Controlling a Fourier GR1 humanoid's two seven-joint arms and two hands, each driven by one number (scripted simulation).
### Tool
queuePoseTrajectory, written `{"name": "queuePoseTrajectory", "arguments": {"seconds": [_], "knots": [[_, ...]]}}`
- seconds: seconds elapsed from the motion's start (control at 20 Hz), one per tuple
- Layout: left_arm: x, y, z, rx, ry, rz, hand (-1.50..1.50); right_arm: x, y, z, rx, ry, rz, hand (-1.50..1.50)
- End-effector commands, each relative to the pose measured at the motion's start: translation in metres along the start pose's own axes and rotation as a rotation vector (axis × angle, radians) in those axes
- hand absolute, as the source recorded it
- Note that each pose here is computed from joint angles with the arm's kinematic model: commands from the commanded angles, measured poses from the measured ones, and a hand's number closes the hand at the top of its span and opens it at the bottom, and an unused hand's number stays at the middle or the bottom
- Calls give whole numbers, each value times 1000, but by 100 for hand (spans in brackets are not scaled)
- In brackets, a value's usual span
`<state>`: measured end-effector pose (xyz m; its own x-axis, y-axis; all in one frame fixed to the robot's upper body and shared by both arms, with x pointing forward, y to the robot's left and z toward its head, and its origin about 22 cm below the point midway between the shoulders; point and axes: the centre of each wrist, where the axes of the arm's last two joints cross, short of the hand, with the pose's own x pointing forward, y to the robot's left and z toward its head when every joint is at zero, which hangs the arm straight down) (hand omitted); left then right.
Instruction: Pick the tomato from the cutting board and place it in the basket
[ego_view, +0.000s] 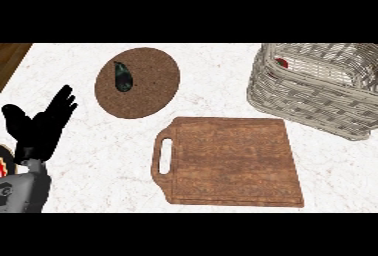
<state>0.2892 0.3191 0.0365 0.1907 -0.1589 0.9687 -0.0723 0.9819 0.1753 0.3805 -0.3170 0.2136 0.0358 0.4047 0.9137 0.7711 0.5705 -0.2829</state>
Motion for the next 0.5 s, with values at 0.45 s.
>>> {"name": "queuePoseTrajectory", "arguments": {"seconds": [0.45], "knots": [[-4, 14, 6, 25, 7, -4, 0, -64, -191, -21, 117, 92, -64, -150]]}}
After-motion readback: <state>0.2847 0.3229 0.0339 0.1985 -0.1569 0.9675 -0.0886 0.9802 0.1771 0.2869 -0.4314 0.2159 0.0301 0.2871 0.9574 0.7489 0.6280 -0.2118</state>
